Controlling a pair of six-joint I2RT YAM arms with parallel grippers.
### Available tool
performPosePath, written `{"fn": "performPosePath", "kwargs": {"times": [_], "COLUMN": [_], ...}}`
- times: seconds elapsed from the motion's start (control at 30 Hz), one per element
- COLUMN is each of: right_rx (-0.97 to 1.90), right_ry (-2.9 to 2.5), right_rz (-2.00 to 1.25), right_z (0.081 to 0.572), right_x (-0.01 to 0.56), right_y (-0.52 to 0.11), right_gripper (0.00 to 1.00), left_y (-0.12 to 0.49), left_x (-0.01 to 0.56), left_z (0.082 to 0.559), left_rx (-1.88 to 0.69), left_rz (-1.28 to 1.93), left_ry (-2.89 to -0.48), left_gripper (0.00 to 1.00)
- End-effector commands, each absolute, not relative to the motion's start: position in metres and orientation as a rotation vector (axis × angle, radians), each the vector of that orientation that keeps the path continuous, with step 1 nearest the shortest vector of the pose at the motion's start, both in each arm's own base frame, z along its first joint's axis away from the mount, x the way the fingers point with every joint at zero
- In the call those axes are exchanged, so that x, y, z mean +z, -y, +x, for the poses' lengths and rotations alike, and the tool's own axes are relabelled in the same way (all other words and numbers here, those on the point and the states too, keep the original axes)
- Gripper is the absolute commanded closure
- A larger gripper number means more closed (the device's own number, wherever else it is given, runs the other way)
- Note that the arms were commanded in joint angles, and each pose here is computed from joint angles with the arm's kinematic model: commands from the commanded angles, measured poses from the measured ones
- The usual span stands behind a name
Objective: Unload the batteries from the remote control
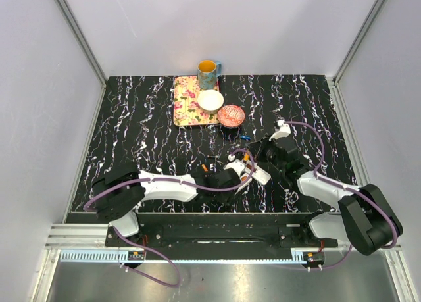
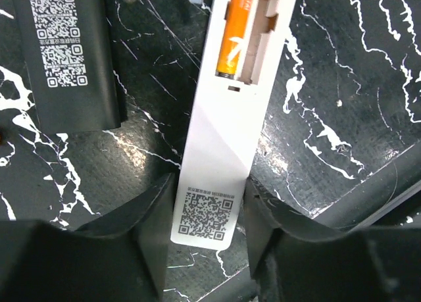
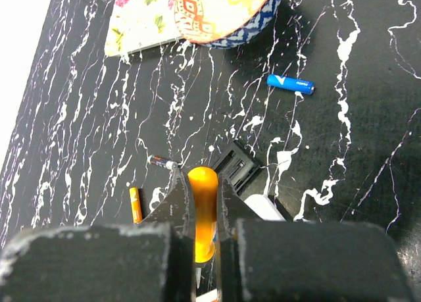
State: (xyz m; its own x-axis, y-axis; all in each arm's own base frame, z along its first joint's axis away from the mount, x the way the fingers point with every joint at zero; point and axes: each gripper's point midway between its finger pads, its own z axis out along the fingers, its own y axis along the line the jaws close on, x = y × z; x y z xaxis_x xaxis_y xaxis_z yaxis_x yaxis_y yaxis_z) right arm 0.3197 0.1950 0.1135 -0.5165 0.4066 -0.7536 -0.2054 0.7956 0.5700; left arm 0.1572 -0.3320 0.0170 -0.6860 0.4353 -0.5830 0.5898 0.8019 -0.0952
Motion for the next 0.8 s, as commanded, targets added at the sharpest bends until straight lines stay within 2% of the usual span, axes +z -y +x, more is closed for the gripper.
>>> {"fn": "performPosePath", "kwargs": {"times": [0.0,0.03,0.2,0.5,0.77], "right_rx": [0.800,0.806,0.783,0.664,0.618], "right_ry": [-1.909,-1.914,-1.924,-1.834,-1.700], "right_rz": [0.052,0.046,0.002,-0.062,-0.044], "right_z": [0.315,0.312,0.300,0.304,0.308], "right_x": [0.129,0.130,0.122,0.121,0.142], "right_y": [-0.200,-0.200,-0.194,-0.179,-0.167], "right_gripper": [1.00,1.00,1.00,1.00,1.00], "left_y": [0.294,0.295,0.297,0.301,0.303], "left_x": [-0.010,-0.009,-0.010,-0.013,-0.017], "left_z": [0.145,0.145,0.145,0.142,0.139], "left_rx": [-0.253,-0.261,-0.273,-0.298,-0.320], "left_rz": [0.856,0.855,0.864,0.892,0.901], "left_ry": [-2.525,-2.522,-2.518,-2.526,-2.536], "left_gripper": [0.61,0.66,0.72,0.75,0.76]}}
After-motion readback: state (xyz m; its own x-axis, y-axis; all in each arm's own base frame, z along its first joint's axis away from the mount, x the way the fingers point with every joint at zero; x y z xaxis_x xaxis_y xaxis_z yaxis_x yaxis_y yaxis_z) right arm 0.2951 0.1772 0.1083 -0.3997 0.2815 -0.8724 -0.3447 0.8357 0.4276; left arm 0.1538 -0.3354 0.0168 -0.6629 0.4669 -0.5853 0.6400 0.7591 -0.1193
